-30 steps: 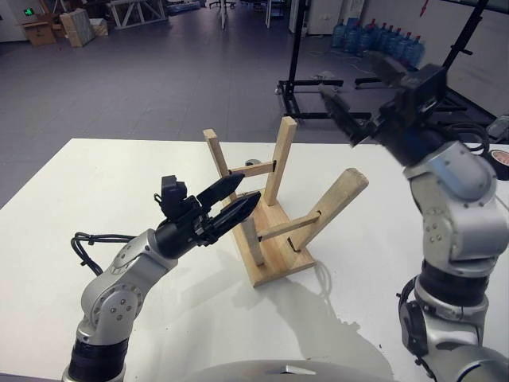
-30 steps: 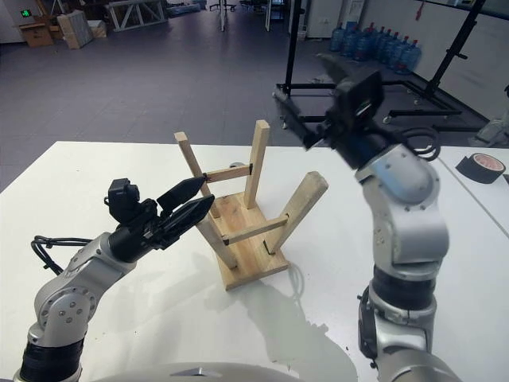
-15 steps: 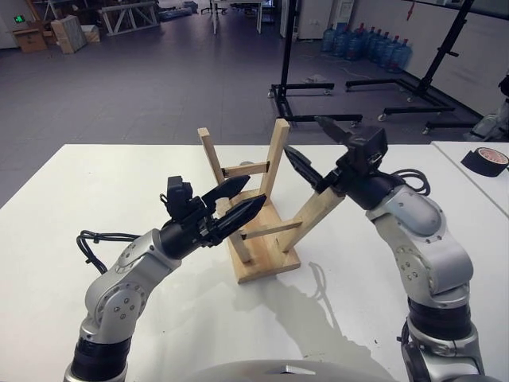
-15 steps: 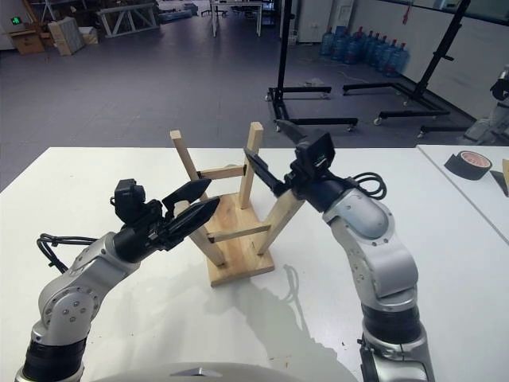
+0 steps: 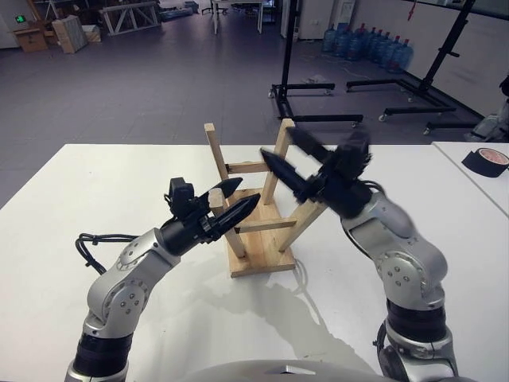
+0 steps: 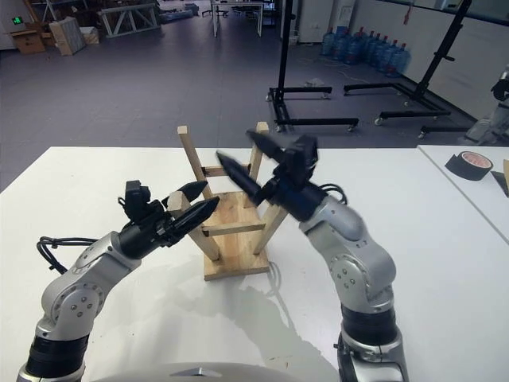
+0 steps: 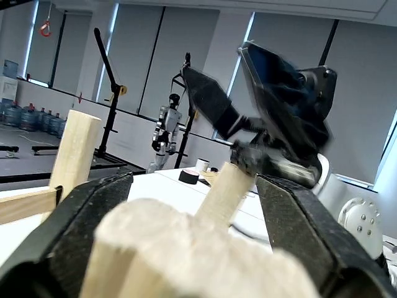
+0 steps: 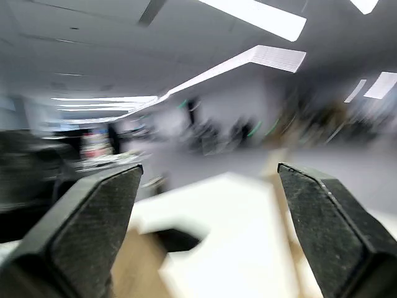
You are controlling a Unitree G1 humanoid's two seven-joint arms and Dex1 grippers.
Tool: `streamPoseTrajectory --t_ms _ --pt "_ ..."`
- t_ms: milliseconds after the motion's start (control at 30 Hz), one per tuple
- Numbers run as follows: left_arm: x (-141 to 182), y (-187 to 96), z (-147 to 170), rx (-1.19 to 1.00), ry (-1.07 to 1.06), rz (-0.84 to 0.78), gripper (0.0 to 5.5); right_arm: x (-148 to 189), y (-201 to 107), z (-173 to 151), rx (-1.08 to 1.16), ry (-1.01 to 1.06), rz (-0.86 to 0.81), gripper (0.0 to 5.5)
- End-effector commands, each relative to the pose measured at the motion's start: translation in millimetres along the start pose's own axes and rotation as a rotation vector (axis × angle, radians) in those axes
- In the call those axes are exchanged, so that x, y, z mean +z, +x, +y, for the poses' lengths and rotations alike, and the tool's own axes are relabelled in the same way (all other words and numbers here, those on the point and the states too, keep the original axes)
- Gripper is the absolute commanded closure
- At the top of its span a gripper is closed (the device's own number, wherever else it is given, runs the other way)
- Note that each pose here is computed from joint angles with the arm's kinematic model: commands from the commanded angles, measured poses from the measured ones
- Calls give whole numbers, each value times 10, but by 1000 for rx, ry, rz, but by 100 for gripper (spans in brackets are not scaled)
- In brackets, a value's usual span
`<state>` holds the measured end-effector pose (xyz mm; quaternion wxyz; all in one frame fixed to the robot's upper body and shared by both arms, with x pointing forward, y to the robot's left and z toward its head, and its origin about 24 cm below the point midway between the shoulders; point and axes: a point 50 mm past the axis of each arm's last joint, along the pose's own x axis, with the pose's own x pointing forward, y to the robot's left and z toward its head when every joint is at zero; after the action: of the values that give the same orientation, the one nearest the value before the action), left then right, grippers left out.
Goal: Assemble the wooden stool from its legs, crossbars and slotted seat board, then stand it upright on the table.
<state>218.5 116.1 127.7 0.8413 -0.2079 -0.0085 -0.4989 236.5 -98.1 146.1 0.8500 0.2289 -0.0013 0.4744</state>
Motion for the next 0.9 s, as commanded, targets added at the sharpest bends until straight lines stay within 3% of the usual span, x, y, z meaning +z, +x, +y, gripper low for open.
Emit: streamPoseTrajectory --t_ms 33,133,367,533,700,800,900 --pt "24 191 -90 -106 21 2 190 -673 -124 -139 -66 403 242 147" --pt "27 187 -63 -104 33 17 190 -500 -81 -112 -13 400 152 147" --pt "75 138 -39 -88 59 15 190 84 -84 213 154 165 16 147" --pt "97 133 -42 -94 73 18 190 717 -175 380 230 -57 -138 147" --pt "97 119 -43 -92 82 24 190 1200 -569 -93 -20 -198 -209 147" --pt "100 131 -41 -101 85 29 190 1124 -744 -396 -153 -171 -174 147" --pt "113 128 -28 -106 92 34 190 894 -707 -441 -147 -123 -107 147"
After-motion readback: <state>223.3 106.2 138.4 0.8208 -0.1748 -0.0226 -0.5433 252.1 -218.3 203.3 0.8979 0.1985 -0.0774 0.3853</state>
